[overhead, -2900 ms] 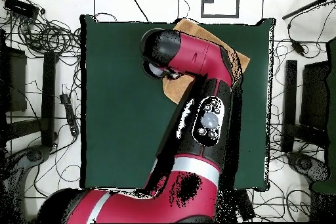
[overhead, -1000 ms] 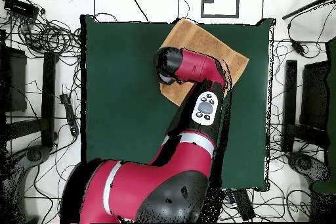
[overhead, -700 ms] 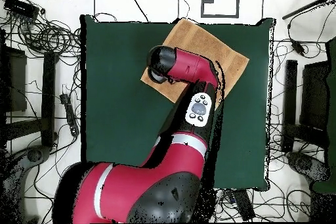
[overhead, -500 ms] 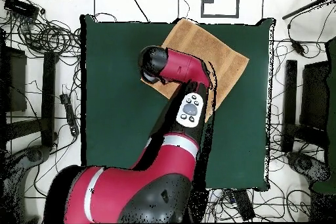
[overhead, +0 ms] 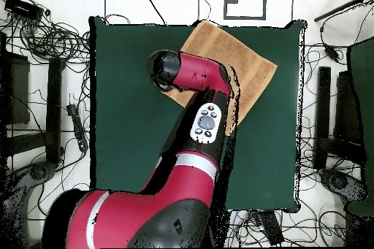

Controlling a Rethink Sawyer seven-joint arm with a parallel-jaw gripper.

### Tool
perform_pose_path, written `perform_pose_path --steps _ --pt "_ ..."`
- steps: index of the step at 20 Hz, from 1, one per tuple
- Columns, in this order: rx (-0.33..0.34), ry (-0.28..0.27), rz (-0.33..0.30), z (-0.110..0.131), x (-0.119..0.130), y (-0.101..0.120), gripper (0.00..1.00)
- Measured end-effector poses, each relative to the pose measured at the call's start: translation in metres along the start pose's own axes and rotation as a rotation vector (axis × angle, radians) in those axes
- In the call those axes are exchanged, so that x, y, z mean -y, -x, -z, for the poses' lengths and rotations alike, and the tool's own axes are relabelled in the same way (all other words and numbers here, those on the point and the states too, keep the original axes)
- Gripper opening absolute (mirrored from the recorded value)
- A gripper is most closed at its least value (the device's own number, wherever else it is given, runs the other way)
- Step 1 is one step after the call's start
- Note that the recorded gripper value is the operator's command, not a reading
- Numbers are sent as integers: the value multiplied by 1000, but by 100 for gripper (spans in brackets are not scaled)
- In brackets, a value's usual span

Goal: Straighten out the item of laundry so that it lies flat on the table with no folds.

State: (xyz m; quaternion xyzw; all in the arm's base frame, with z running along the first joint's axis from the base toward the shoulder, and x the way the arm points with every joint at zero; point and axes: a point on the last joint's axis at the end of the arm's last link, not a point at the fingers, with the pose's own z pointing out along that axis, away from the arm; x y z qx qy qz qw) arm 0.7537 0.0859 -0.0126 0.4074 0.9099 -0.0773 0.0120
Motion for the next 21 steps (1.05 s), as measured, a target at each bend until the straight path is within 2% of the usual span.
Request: perform_pose_path --steps 4,5,7,8,9,12,14,16,17,19,21 --pt "68 -1 -7 5 22 36 100" --pt "88 0 -15 9 32 52 100" --pt "130 -5 -56 22 67 103 100" --pt "140 -5 -67 26 75 115 100" --pt "168 -7 -103 39 103 154 100" --pt "207 -6 -167 63 156 223 100" --pt "221 -4 -188 75 187 258 100" --pt "236 -4 -198 90 231 304 100" --pt "240 -5 -197 96 251 324 100" --pt "244 -7 -190 102 276 346 100" --pt "248 -14 -166 108 316 378 100"
